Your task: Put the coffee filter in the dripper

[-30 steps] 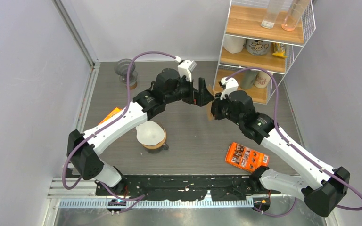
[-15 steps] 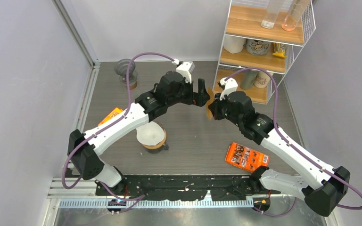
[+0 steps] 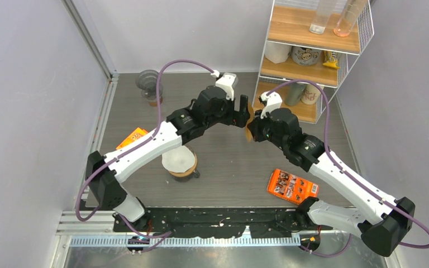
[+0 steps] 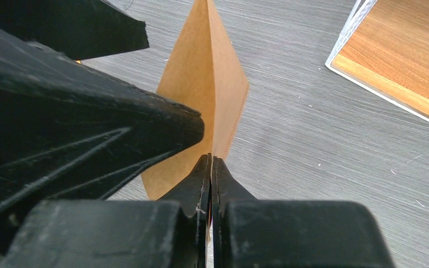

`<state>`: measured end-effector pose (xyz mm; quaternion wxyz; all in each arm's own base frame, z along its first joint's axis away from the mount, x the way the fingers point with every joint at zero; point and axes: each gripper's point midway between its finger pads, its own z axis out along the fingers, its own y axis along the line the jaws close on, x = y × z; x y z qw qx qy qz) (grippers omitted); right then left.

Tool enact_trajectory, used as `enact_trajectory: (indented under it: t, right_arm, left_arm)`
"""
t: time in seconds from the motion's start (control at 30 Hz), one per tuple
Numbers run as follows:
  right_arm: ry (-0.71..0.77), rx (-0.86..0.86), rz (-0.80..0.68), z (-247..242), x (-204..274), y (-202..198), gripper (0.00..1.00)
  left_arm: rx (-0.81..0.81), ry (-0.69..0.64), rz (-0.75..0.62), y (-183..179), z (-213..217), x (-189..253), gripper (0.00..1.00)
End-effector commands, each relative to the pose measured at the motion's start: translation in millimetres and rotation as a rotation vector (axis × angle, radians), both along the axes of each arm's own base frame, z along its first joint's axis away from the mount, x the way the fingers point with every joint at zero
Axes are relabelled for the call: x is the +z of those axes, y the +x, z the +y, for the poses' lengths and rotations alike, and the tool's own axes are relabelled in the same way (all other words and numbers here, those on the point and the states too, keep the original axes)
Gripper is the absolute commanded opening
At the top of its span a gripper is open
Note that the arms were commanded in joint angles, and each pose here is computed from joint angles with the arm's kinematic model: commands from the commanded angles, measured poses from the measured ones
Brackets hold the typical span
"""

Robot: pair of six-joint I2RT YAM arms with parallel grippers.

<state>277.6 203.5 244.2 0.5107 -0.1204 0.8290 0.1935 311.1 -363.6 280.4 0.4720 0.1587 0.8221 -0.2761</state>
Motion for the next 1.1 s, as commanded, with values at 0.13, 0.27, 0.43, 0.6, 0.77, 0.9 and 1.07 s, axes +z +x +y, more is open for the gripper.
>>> enact_trajectory:
  t: [0.13, 0.27, 0.43, 0.6, 0.77, 0.9, 1.07]
  right_arm:
    - [0.053, -0.046, -0.104, -1, 40, 11, 0.05]
    - [0.064, -0.043, -0.114, -1, 44, 10, 0.05]
    - [0.059, -0.068, -0.114, -5, 42, 11, 0.05]
    - [0.049, -0.123, -0.111, -14, 40, 13, 0.05]
    - [0.048, -0.149, -0.110, -19, 38, 14, 0.05]
    - [0.050, -0.211, -0.119, -29, 38, 16, 0.05]
    - [0.037, -0.259, -0.121, -38, 37, 17, 0.05]
  left_arm:
    - [-0.017, 0.021, -0.017, 4, -15, 9, 0.80]
    - [0.002, 0.048, -0.016, 7, -17, 5, 0.75]
    - [0.028, 0.067, -0.031, 10, -16, 5, 0.64]
    - [0.062, 0.084, -0.040, 13, -12, 4, 0.52]
    - [0.093, 0.100, -0.046, 14, -7, 4, 0.35]
    - [0.122, 0.123, -0.051, 15, 0, 3, 0.27]
    - [0.108, 0.135, -0.050, 12, 1, 2, 0.23]
